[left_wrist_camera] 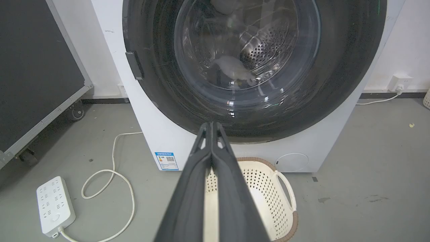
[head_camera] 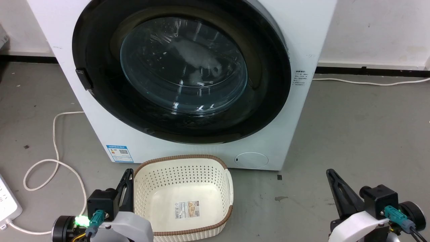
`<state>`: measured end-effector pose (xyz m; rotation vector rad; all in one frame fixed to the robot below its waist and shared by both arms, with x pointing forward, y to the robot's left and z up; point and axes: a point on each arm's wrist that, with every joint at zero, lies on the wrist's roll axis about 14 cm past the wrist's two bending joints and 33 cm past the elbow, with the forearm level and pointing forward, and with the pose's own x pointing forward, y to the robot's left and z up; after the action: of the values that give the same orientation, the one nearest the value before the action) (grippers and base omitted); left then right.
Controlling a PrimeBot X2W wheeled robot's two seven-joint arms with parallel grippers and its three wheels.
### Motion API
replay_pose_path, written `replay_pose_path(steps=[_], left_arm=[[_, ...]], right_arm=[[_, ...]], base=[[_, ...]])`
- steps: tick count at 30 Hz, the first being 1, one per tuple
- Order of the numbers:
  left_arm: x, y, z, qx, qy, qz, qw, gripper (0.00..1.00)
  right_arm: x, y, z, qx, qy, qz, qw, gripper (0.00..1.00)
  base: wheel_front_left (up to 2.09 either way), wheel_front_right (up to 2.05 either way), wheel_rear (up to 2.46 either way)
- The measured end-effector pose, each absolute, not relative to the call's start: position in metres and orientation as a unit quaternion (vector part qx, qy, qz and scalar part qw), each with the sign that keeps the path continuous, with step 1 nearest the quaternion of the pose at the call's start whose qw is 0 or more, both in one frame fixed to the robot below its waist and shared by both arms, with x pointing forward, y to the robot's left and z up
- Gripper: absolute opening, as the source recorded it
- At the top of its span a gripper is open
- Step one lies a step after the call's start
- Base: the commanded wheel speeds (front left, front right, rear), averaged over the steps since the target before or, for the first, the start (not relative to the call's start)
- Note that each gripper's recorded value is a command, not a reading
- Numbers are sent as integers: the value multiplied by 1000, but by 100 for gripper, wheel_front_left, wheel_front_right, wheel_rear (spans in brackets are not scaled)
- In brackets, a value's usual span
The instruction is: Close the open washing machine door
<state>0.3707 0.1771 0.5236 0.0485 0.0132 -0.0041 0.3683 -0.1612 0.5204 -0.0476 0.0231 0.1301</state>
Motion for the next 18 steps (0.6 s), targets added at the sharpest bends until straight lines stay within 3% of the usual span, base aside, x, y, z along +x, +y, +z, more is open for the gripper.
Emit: replay_pose_path(steps=[18], left_arm=[[371, 177, 524, 24, 7, -2, 1000, 0]], right_arm=[[368, -161, 521, -24, 11, 65, 998, 0]], base=[[0, 0, 0]])
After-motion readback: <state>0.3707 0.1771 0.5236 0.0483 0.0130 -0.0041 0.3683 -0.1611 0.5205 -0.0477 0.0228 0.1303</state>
